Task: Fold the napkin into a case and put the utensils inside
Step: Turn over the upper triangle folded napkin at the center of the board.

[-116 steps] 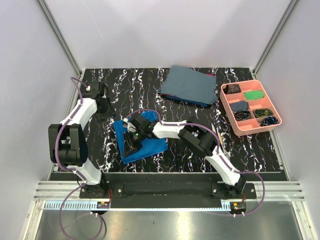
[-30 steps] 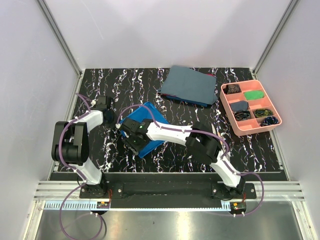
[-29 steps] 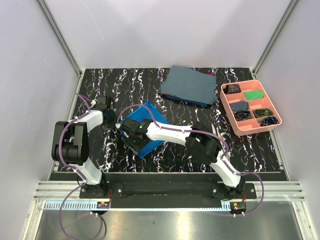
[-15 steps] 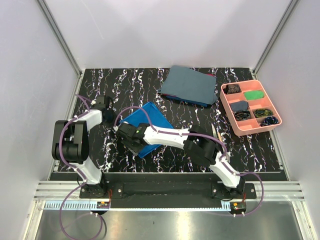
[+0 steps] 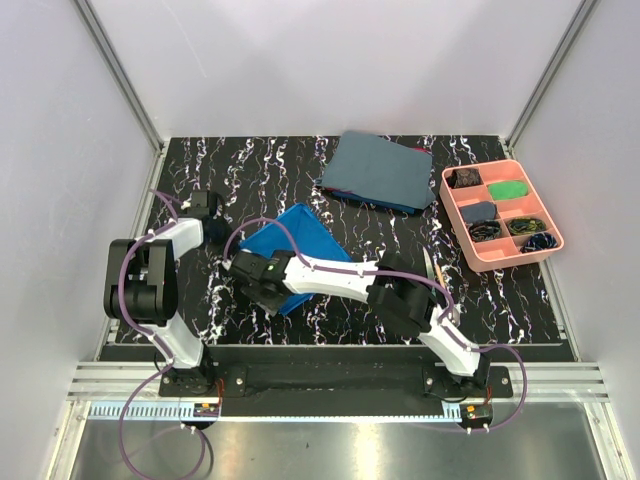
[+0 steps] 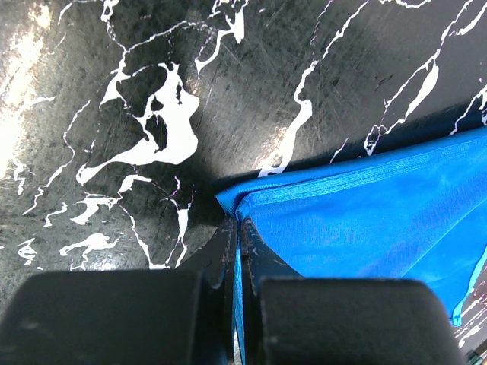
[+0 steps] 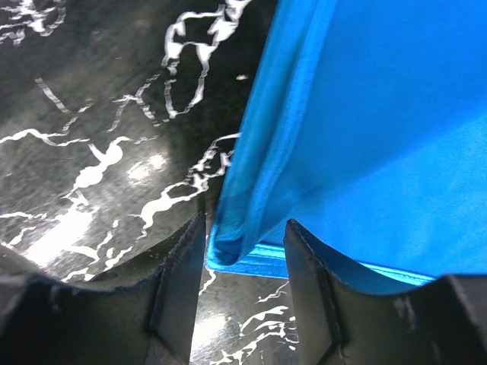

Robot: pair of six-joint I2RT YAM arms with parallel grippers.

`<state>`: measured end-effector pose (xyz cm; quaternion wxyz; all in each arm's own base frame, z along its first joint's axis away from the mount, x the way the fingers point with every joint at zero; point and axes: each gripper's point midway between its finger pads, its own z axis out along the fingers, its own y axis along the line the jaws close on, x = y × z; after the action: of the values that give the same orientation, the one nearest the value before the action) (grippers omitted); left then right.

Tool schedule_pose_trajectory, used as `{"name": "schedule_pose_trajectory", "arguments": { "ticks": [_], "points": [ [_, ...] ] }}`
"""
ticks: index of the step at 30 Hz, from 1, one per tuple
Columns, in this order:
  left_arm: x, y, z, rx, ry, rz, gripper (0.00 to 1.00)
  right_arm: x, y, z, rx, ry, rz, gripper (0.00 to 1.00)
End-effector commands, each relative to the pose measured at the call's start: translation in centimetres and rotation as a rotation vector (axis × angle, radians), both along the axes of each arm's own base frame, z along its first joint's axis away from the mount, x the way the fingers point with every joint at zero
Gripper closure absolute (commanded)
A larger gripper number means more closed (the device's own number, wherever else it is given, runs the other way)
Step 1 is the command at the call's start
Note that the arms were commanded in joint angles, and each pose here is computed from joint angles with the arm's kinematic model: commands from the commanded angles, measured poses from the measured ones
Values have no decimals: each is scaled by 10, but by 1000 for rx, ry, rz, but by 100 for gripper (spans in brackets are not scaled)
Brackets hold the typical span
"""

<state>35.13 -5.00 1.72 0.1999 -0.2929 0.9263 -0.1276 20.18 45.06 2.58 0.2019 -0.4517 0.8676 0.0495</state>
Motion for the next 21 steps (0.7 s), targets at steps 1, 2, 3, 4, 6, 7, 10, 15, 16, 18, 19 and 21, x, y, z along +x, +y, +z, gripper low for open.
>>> {"name": "schedule_pose_trajectory", "arguments": {
  "ticks": [1, 2, 3, 4, 6, 7, 10, 15, 16, 18, 19, 21],
  "points": [
    [-5, 2, -11, 7, 44, -12, 100, -5, 19, 33, 75, -30, 47, 48],
    [-6, 2, -12, 7, 50, -14, 100, -5, 20, 34, 77, -36, 49, 48],
    [-5, 2, -10, 8, 45, -12, 100, -4, 20, 34, 76, -37, 52, 48],
    [-5, 2, -11, 6, 48, -14, 100, -5, 20, 33, 74, -37, 55, 49],
    [-5, 2, -10, 5, 47, -15, 100, -3, 19, 32, 67, -42, 55, 49],
    [-5, 2, -11, 6, 50, -13, 100, -4, 20, 30, 63, -38, 58, 49],
    [-5, 2, -11, 8, 48, -15, 100, -5, 20, 29, 57, -43, 64, 49],
    [-4, 0, -10, -4, 49, -20, 100, -9, 22, 10, 35, -15, 85, 52],
    [-3, 0, -10, -5, 48, -23, 100, -12, 20, 4, 25, -7, 91, 53],
    [-4, 1, -11, -1, 50, -21, 100, -13, 13, -10, 0, 5, 87, 54],
    [-3, 2, -9, -1, 47, -23, 100, -13, 12, -15, -6, 6, 87, 54],
    [-4, 2, -10, -1, 50, -27, 100, -13, 10, -23, -9, 5, 83, 54]
  ]
}}
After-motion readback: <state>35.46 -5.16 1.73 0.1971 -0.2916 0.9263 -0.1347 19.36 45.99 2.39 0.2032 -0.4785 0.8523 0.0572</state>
